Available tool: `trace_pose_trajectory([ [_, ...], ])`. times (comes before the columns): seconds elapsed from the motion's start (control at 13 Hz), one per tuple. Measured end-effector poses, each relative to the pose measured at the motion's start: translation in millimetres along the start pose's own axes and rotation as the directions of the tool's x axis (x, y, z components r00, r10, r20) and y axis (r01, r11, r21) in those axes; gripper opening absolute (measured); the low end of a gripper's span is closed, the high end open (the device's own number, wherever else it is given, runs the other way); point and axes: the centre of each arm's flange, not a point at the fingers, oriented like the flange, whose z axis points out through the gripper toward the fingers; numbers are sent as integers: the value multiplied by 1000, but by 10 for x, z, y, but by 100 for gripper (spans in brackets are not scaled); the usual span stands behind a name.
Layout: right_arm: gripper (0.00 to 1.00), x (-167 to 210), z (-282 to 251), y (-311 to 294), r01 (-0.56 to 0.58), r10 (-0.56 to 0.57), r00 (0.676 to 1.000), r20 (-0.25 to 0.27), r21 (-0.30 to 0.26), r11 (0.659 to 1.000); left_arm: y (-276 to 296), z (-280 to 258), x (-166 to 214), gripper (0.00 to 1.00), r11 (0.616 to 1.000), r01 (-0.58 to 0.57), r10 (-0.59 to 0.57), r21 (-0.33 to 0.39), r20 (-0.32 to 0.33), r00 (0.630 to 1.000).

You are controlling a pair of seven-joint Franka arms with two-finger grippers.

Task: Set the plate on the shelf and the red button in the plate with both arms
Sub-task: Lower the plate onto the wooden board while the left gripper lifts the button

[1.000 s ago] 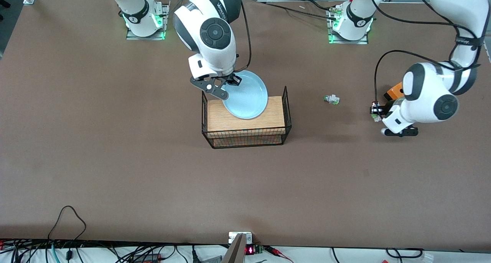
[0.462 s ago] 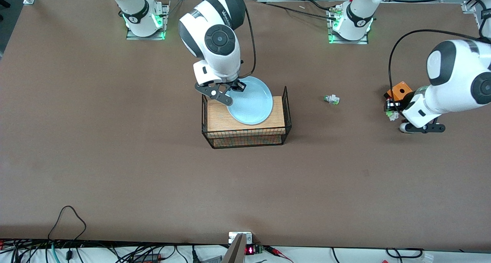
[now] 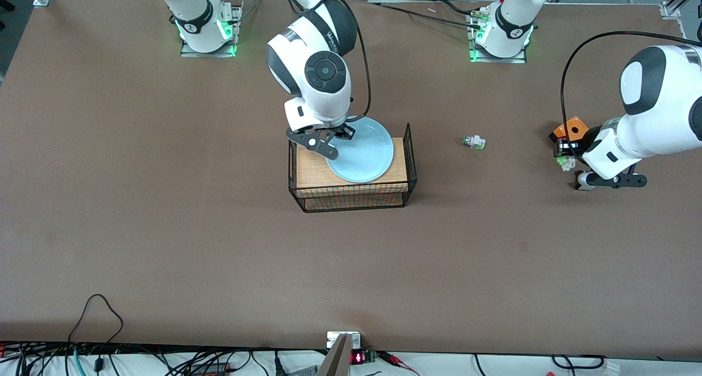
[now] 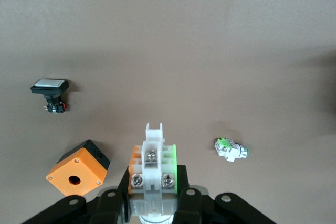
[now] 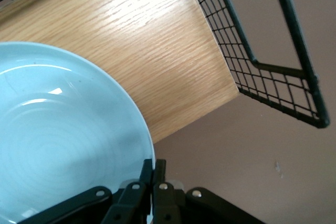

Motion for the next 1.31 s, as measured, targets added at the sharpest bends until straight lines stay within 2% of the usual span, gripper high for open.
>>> trace_pose_trajectory([
  [0.08,7,7,-2,1,-1,1,1000,-1,0,1000,12,-31,3,34,1000,-3,3,0,-2,1000],
  [0.31,38,34,30,1,-5,5,1000,-3,-4,1000,185,-273,-19,34,999,-32,32,1,13,999],
  [0.38,38,41,7,-5,-6,6,1000,-6,1,1000,236,-383,-29,34,999,-40,40,2,14,999],
  [0.62,48,67,-164,-39,-7,8,1000,-20,33,999,476,-684,-55,34,998,-64,64,4,-5,998],
  [1.0,99,26,-694,-35,6,-5,999,-31,60,998,982,-836,-116,34,998,-68,69,7,-22,997],
  [1.31,100,121,-1024,234,81,-81,995,-53,-5,997,1228,-821,-165,34,995,-102,102,9,-16,995],
])
